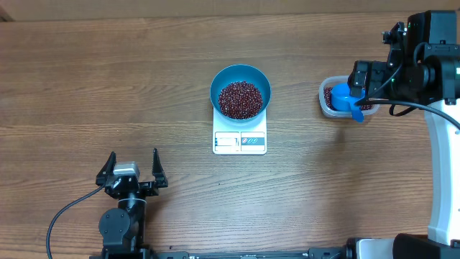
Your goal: Scoop item into bowl and weigh 150g on scale
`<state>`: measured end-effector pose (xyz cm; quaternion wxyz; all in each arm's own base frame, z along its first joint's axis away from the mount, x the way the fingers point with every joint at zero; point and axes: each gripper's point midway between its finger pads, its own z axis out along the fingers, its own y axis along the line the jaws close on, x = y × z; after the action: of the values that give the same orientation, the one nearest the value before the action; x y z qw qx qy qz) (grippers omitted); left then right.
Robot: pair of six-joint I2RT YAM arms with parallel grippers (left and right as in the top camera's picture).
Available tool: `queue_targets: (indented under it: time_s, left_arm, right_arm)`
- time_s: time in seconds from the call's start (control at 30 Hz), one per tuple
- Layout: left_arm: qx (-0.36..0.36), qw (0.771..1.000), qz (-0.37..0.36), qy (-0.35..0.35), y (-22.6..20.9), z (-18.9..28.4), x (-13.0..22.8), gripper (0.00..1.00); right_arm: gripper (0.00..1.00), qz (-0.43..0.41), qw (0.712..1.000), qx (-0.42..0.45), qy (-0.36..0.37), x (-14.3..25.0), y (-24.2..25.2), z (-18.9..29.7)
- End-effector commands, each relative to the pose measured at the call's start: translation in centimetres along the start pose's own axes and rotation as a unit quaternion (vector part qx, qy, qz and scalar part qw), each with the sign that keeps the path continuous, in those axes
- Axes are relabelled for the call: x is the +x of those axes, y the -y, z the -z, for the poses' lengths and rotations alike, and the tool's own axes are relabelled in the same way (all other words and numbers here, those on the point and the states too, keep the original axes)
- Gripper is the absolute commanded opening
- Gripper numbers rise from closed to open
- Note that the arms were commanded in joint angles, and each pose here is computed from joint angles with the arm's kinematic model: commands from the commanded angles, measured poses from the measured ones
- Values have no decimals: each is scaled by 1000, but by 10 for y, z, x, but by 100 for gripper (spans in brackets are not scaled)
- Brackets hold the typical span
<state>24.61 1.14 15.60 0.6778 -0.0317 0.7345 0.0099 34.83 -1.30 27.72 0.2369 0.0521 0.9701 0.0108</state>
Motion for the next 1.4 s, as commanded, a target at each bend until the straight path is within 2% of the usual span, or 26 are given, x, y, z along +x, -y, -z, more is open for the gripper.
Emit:
queue_targets:
  time_s: [0.0, 0.43, 0.57, 0.73, 0.9, 1.13, 1.37]
  left_arm:
    - [2, 1000, 11, 2, 0, 0, 0, 100]
    - [2, 1000, 11, 2, 0, 0, 0, 100]
    - [2, 1000, 11, 2, 0, 0, 0, 99]
    - [2, 1000, 11, 2, 0, 0, 0, 99]
    - [2, 1000, 11, 2, 0, 0, 0, 99]
    - [2, 1000, 11, 2, 0, 0, 0, 100]
    - [2, 1000, 11, 2, 0, 0, 0, 99]
  right_arm:
    - [100, 0, 1000, -3, 14, -5, 0, 7]
    - [100, 0, 1000, 4, 13, -5, 3, 7]
    - [100, 1, 999, 2, 36, -16, 2, 3]
    - [100, 6, 993, -17, 118, -53, -7, -16]
    - [100, 14, 983, -58, 174, -65, -20, -30]
    - [100, 30, 955, -107, 275, -51, -35, -41]
    - [100, 53, 900, -129, 413, -19, -39, -33]
